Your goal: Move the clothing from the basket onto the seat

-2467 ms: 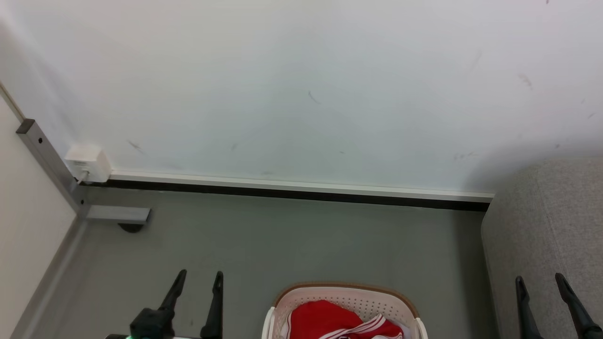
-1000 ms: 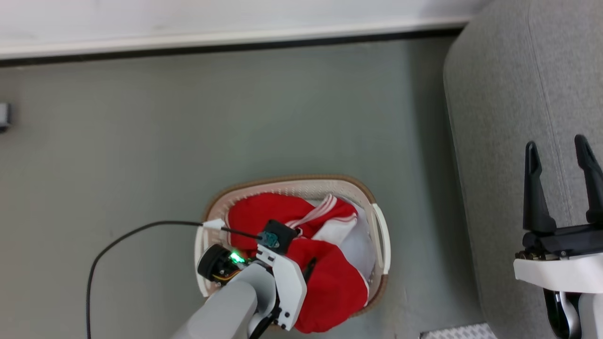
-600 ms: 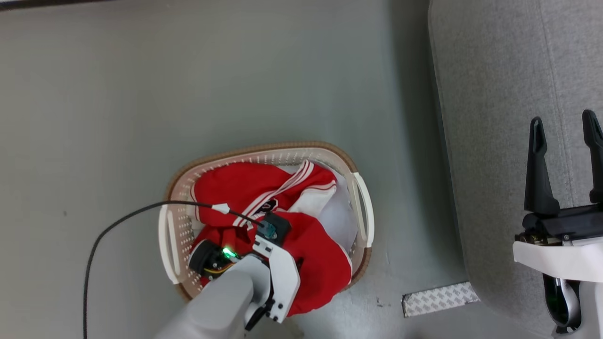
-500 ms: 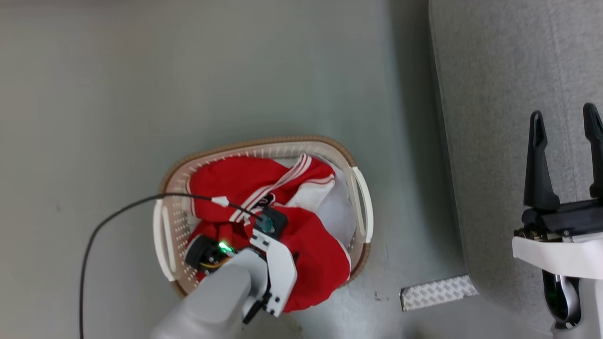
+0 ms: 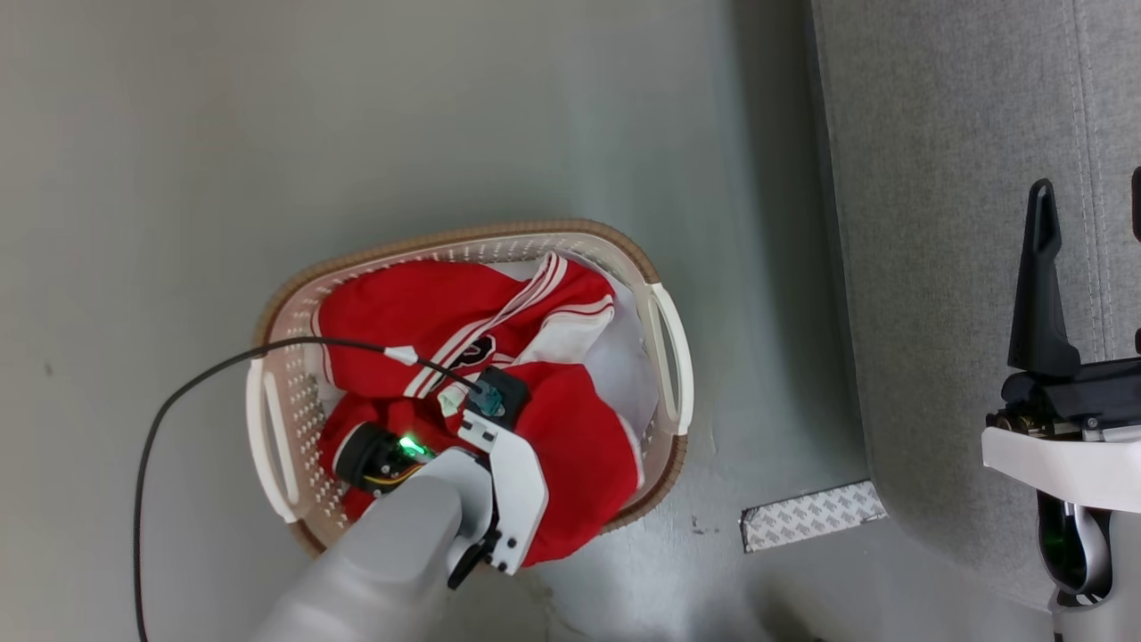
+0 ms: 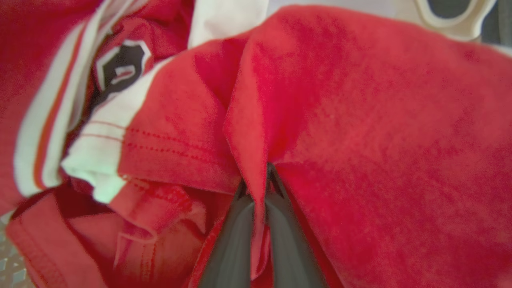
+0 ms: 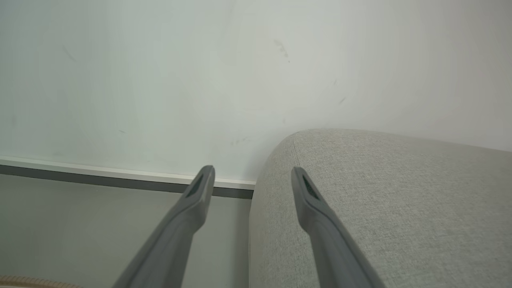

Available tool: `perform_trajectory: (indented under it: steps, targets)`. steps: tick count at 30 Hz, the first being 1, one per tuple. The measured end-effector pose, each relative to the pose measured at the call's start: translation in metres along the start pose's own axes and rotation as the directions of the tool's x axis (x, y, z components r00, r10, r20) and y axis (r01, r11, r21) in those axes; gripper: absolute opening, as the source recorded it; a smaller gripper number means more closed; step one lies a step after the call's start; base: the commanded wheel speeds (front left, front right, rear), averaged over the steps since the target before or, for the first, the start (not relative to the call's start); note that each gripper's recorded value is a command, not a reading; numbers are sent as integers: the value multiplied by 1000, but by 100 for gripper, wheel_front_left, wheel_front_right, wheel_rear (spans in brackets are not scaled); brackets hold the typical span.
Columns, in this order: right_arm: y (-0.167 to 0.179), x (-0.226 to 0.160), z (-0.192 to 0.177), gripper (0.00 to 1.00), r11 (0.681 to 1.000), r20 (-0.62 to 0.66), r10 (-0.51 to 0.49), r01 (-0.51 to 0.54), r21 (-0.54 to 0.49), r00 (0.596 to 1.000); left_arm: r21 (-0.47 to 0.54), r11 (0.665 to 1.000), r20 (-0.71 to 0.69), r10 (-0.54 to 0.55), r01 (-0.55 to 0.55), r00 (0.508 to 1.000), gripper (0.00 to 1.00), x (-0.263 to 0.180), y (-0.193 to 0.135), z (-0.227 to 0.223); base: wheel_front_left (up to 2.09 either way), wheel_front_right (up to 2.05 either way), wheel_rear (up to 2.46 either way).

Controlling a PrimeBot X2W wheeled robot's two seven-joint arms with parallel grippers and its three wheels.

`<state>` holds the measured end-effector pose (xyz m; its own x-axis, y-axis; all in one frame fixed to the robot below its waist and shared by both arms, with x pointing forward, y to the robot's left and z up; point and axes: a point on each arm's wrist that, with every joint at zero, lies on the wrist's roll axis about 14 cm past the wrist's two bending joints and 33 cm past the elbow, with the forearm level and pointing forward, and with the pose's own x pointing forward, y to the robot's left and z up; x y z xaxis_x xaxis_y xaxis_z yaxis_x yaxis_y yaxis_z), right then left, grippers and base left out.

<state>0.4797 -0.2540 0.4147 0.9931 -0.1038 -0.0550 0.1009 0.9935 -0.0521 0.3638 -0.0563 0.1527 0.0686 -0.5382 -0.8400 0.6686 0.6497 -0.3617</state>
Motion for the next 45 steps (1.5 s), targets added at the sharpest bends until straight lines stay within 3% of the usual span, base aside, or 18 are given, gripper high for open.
perform_trajectory:
  steps: [8, 13, 23, 32, 37, 41, 45]
  targets:
    - [-2, -4, 15, 100, 1000, 32, -12, 12, 19, 999, -94, 995, 205, -7, 27, 979, 0, -25, -6, 47, 0, 0, 0]
    - [-2, -16, 26, 100, 999, 41, -13, 11, 36, 999, -99, 994, 314, -2, 35, 950, 0, -56, -16, 68, 0, 0, 0]
    - [8, -53, 65, 100, 997, 106, 39, -46, 61, 994, -109, 994, 507, 64, -10, 860, 0, -136, -34, 95, 0, 0, 0]
    - [24, -96, 106, 100, 989, 204, 105, -125, 84, 973, -144, 985, 693, 170, -97, 700, 0, -222, -46, 105, 0, 0, 0]
    - [46, -121, 124, 100, 973, 253, 195, -219, 71, 948, -129, 982, 792, 187, -139, 582, 0, -277, -62, 116, 0, 0, 0]
    - [74, -135, 139, 100, 945, 297, 298, -324, 40, 907, -102, 979, 857, 176, -175, 485, 0, -326, -79, 128, 0, 0, 0]
    - [108, -145, 144, 100, 896, 303, 419, -443, 12, 856, -71, 977, 893, 152, -201, 424, 0, -363, -94, 134, 0, 0, 0]
